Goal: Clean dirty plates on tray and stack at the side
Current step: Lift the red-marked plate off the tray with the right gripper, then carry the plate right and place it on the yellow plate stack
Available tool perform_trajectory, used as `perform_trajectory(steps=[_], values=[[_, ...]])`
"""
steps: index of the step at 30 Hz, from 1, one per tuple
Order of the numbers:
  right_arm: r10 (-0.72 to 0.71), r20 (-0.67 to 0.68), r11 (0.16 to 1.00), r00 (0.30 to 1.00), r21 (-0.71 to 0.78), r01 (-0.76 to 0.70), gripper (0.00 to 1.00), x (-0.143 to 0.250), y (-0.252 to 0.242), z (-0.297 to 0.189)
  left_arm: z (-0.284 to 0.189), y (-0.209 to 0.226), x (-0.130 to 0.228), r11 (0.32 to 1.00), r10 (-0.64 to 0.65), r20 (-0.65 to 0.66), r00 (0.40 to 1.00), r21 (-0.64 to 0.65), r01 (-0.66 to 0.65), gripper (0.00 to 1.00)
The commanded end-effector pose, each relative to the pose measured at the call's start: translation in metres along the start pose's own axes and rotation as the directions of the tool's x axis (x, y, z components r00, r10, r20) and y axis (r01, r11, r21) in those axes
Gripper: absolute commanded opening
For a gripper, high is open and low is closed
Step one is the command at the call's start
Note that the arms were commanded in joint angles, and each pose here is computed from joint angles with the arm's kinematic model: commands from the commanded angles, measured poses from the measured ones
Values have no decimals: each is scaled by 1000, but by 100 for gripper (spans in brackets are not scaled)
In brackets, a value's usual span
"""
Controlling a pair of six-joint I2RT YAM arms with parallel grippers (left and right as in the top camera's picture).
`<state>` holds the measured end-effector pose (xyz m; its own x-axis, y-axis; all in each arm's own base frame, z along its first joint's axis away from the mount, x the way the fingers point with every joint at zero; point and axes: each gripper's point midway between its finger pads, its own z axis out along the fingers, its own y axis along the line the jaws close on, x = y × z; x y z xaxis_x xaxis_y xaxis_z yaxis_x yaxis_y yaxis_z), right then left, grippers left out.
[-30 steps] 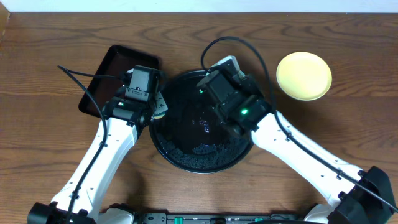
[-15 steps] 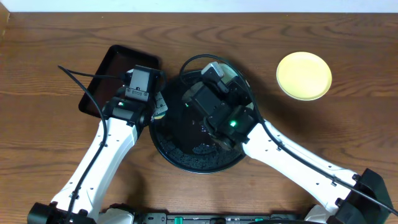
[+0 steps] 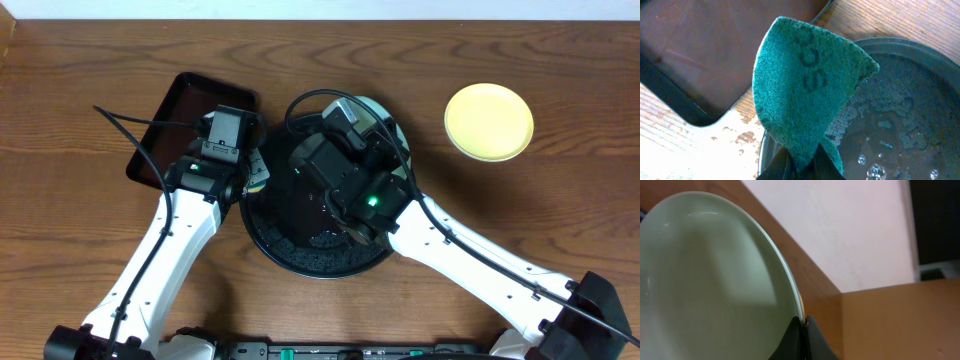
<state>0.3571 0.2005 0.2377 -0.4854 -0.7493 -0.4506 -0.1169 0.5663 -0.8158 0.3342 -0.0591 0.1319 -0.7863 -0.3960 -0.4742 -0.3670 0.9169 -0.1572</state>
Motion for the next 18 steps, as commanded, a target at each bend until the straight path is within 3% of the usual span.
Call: perform_trajectory(steps=[1,6,11,14,18], values=[[137,-1,985,991,-108,-136,1,-2,7,1,3,3,4,1000,13,-16,1000,-11,-13,7],[327,-142,901,934,-253,-354,1,17,18,31,3,3,4,1000,13,-16,1000,-11,-13,7],[473,-367,737,801,-332,-588,1,56,14,73,3,3,4,1000,13,-16,1000,-10,-13,7],[550,-472,610,689,-337,-717,1,76,2,97,3,3,4,1000,13,-16,1000,-10,-13,7],[664,-579,413,473,-244,-878,1,113,-30,130,3,3,4,1000,13,-16,1000,-11,-13,7]])
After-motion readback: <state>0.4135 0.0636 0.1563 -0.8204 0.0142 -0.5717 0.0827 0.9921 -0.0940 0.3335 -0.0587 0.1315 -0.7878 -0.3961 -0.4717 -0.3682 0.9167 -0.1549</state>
